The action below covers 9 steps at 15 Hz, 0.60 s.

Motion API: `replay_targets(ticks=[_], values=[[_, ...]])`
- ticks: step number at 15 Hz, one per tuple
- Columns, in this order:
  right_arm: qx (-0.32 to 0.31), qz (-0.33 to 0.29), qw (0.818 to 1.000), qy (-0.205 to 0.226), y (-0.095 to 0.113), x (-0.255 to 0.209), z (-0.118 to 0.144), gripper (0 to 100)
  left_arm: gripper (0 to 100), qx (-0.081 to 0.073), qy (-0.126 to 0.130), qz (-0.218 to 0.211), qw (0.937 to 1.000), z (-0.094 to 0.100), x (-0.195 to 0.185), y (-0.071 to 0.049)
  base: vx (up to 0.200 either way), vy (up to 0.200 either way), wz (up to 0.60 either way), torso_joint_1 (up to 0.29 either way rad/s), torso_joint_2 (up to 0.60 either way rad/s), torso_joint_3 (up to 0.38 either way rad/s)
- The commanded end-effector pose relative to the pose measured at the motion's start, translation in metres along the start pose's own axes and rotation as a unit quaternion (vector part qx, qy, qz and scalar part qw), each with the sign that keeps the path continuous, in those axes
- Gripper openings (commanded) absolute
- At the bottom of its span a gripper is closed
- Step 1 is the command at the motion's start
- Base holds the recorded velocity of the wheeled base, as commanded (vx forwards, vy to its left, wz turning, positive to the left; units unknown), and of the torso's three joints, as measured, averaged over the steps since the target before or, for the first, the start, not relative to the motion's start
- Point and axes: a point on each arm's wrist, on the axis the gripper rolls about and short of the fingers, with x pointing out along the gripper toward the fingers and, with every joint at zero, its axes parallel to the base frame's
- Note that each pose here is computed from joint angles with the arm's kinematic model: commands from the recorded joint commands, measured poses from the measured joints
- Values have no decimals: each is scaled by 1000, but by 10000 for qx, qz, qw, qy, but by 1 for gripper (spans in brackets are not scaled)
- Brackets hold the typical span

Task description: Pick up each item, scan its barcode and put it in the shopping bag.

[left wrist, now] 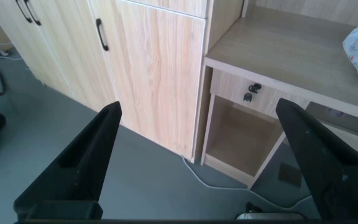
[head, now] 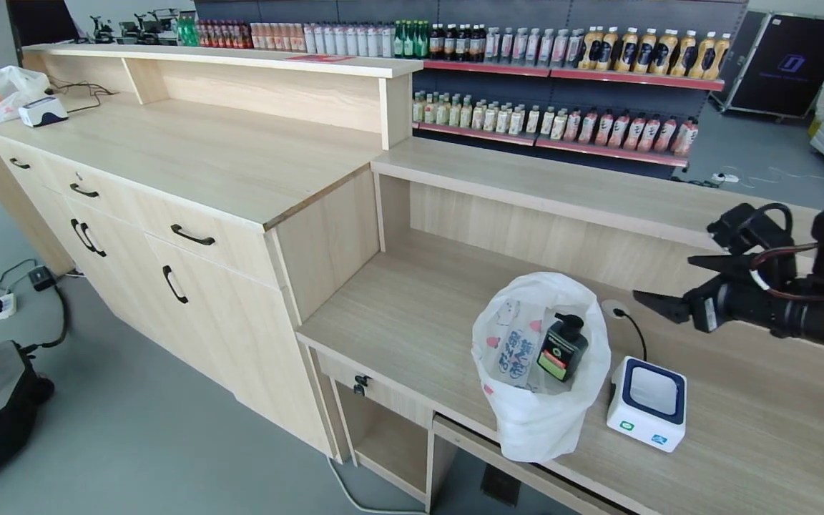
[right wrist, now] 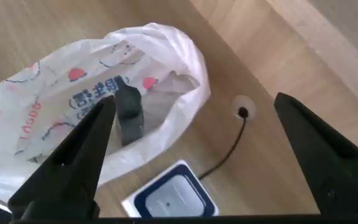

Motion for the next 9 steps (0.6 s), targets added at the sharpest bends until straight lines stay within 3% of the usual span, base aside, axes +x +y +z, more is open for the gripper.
replay_targets(ticks=[1, 3, 5, 7, 9], values=[[-336, -1213, 9920, 82, -13, -91, 0, 100, 100, 0, -1, 2, 10000, 0, 0, 0, 0, 0, -600, -2, -2, 2], [-281, -2087, 9765, 450, -3, -124, -12, 100, 100, 0, -1, 2, 10000, 0, 0, 0, 0, 0, -600, 7, 7, 7], [81, -3193, 9426, 972, 5, -144, -15, 100, 100, 0, -1, 2, 10000, 0, 0, 0, 0, 0, -600, 0, 2, 7], [526, -3746, 9124, 1567, 9, -149, -24, 100, 100, 0, -1, 2, 10000, 0, 0, 0, 0, 0, -600, 0, 2, 5], [1005, -3923, 8890, 2138, 14, -145, -37, 100, 100, 0, -1, 2, 10000, 0, 0, 0, 0, 0, -600, 2, -2, 9]])
